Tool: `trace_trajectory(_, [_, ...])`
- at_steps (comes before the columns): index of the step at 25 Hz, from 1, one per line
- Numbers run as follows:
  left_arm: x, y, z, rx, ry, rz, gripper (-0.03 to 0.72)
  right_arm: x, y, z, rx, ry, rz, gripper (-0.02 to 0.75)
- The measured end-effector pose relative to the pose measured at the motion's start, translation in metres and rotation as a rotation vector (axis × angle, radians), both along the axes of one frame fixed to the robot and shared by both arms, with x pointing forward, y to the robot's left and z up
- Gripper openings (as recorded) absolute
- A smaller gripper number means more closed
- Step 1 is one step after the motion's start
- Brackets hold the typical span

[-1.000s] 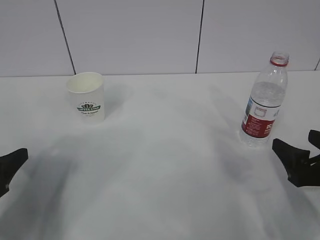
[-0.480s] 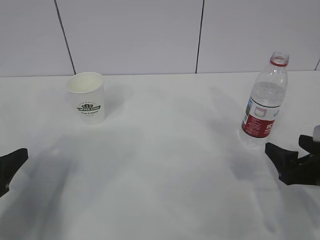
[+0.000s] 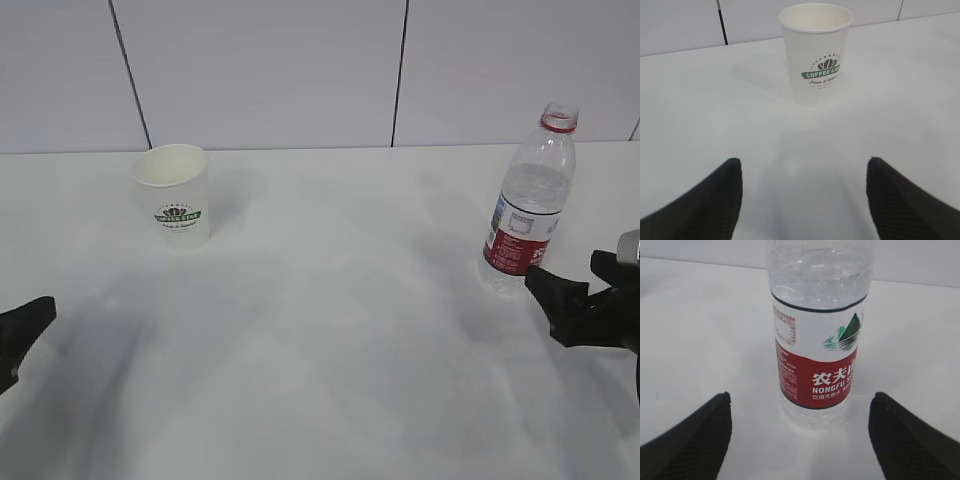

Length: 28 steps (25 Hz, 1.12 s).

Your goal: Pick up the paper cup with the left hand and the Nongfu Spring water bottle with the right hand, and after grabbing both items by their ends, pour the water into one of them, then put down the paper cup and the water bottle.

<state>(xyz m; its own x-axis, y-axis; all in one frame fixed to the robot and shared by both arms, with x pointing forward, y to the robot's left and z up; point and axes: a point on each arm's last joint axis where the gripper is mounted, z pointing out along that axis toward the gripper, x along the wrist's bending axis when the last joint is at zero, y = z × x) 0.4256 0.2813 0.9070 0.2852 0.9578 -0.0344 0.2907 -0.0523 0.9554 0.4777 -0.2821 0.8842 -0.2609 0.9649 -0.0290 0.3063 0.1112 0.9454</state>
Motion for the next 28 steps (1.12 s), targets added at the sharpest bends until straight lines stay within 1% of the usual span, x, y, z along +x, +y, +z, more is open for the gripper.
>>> trace_trajectory(4, [0.000, 0.000, 0.000, 0.000, 0.000, 0.000, 0.579, 0.003, 0.000, 0.000, 0.000, -0.006, 0.000, 0.645])
trace_trajectory(11, [0.000, 0.000, 0.000, 0.000, 0.000, 0.000, 0.579, 0.012, 0.000, -0.011, 0.001, 0.022, 0.002, 0.645])
trace_trajectory(18, [0.000, 0.001, 0.000, -0.001, 0.000, 0.006, 0.579, 0.017, 0.000, -0.011, 0.000, 0.012, 0.002, 0.645])
trace_trajectory(22, [0.001, 0.002, 0.000, -0.003, 0.000, 0.024, 0.579, 0.019, 0.000, -0.011, 0.000, 0.009, 0.002, 0.636])
trace_trajectory(28, [0.000, 0.002, 0.000, -0.003, 0.000, 0.020, 0.579, 0.019, 0.000, -0.011, 0.000, 0.008, 0.002, 0.617])
